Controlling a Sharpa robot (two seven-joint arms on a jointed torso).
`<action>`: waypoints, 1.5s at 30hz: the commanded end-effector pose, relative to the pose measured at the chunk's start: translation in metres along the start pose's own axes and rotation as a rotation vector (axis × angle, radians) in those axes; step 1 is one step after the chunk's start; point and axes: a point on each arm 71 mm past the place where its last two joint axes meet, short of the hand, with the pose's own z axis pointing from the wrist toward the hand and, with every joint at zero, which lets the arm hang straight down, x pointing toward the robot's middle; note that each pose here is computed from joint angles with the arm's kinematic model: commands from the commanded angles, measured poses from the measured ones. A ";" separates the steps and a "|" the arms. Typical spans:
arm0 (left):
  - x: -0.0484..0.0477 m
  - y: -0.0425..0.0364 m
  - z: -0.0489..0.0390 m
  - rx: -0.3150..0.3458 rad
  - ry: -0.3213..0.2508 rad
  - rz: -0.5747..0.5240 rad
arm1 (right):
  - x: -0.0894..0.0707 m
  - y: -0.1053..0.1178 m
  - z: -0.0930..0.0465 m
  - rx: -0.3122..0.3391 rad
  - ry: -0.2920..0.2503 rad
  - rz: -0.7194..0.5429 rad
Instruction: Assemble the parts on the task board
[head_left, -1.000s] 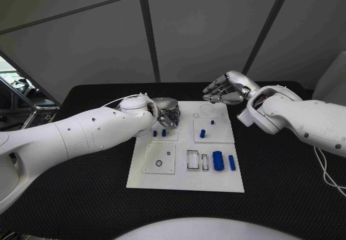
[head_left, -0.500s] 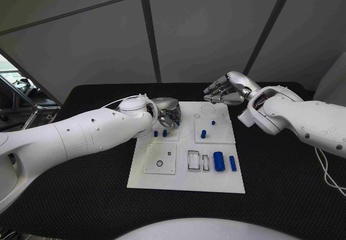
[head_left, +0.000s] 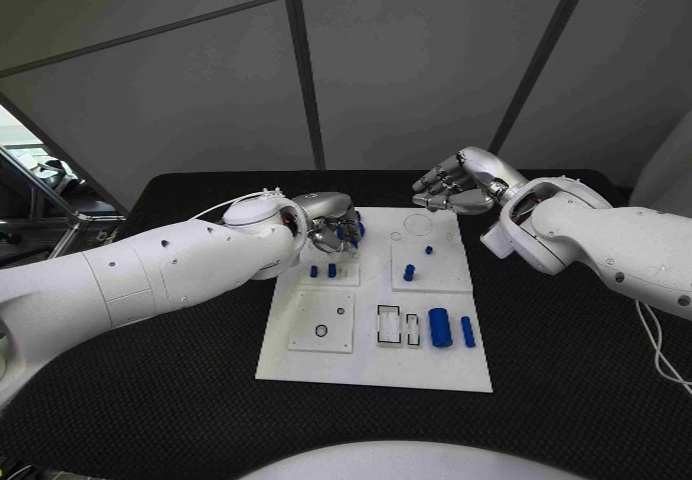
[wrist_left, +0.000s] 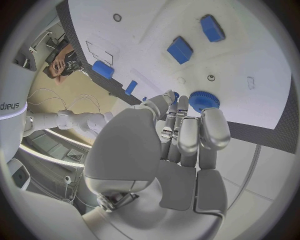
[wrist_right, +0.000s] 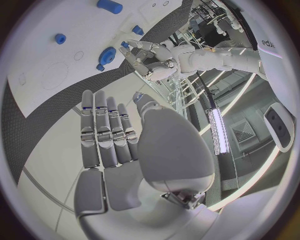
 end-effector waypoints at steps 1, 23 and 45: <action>-0.0054 0.0030 -0.0065 0.000 -0.018 -0.020 | -0.001 0.001 0.000 -0.010 0.002 -0.001; -0.0131 0.0341 -0.0281 -0.089 0.003 -0.038 | -0.001 0.000 0.001 -0.009 0.002 -0.002; -0.0034 0.0428 -0.0247 -0.117 0.067 -0.041 | -0.001 0.000 0.001 -0.009 0.002 -0.002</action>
